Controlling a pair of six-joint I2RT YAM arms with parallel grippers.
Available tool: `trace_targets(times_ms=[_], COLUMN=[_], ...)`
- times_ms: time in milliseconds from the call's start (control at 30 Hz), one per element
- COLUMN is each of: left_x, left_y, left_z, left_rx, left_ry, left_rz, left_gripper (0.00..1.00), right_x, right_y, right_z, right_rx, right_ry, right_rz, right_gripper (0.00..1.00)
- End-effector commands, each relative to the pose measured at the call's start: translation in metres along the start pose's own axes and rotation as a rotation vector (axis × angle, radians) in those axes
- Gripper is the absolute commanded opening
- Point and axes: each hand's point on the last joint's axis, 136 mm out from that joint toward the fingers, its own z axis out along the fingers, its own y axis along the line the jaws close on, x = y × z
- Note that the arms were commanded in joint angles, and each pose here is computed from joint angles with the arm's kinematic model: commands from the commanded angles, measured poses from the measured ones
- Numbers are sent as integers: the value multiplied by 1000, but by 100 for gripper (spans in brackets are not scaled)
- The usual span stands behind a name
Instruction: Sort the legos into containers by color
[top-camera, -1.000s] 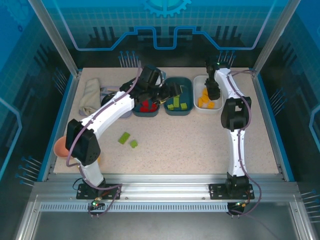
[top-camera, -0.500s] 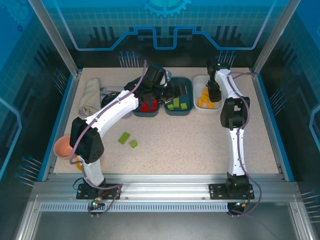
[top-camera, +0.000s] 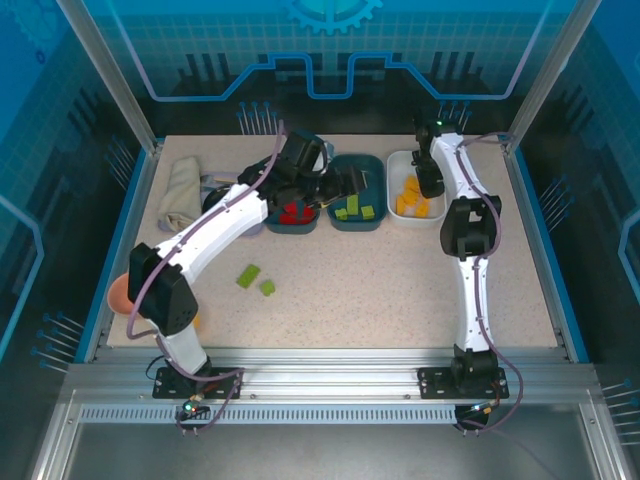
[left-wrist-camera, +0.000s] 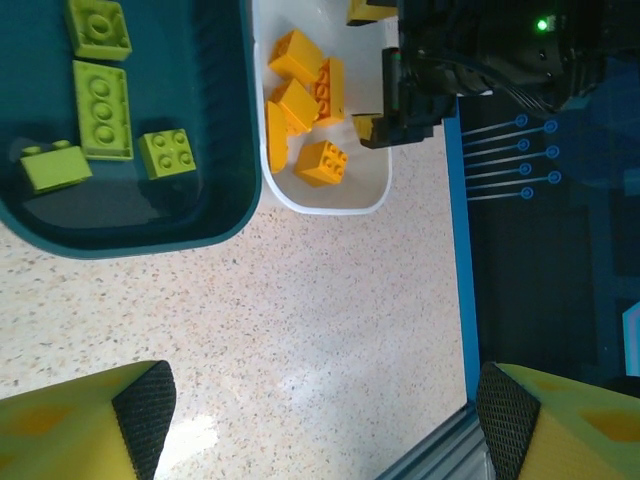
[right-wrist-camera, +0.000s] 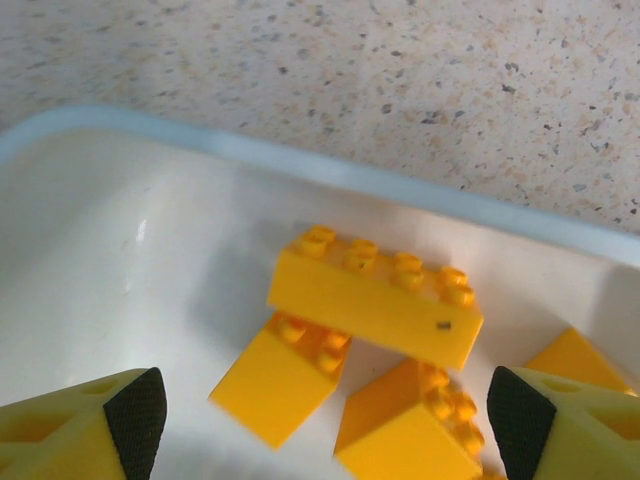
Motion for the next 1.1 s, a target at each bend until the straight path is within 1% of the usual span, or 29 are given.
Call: trace_targets(times_ms=[0, 33, 67, 133, 233, 300, 333, 400, 500, 567, 633, 767, 900, 1000, 1067], left_x=[1, 3, 5, 12, 29, 43, 50, 67, 88, 100, 108, 116, 119, 121, 123], left_y=[16, 26, 36, 57, 91, 115, 124, 146, 175, 189, 197, 204, 204, 205, 205], left_z=[-39, -47, -59, -80, -118, -142, -153, -177, -216, -238, -255, -274, -278, -277, -277], left_rx=[-93, -131, -165, -229, -324, -384, -408, -471, -549, -583, -592, -610, -610, -605, -598], left_ry=[-74, -91, -113, -149, -207, -243, -257, -288, -356, -397, -430, -455, -455, -447, -444], left_rz=[-20, -40, -59, -96, -143, -169, -178, -206, -263, -291, -305, -310, -314, -319, -320], left_gripper=[83, 83, 83, 83, 84, 84, 84, 84, 83, 83, 83, 83, 82, 82, 82], right_x=[5, 12, 21, 53, 127, 184, 207, 264, 330, 359, 381, 415, 441, 450, 456], right_y=[20, 23, 27, 31, 21, -1, -12, -45, -87, -111, -131, -163, -175, -178, -180], right_z=[-78, -88, -107, -129, -152, -160, -163, -165, -173, -172, -165, -150, -144, -137, -131], right_rx=[-156, -180, -226, -284, -363, -402, -424, -495, -618, -609, -565, -435, -395, -346, -317], right_ry=[-57, -70, -81, -95, -87, -81, -69, 1, 100, 142, 210, 329, 361, 366, 372], right_rz=[-130, -187, -264, -464, -852, -1120, -1221, -1430, -1676, -1780, -1825, -1785, -1714, -1627, -1581], right_gripper=[84, 84, 84, 83, 85, 86, 86, 87, 88, 88, 86, 81, 80, 80, 82])
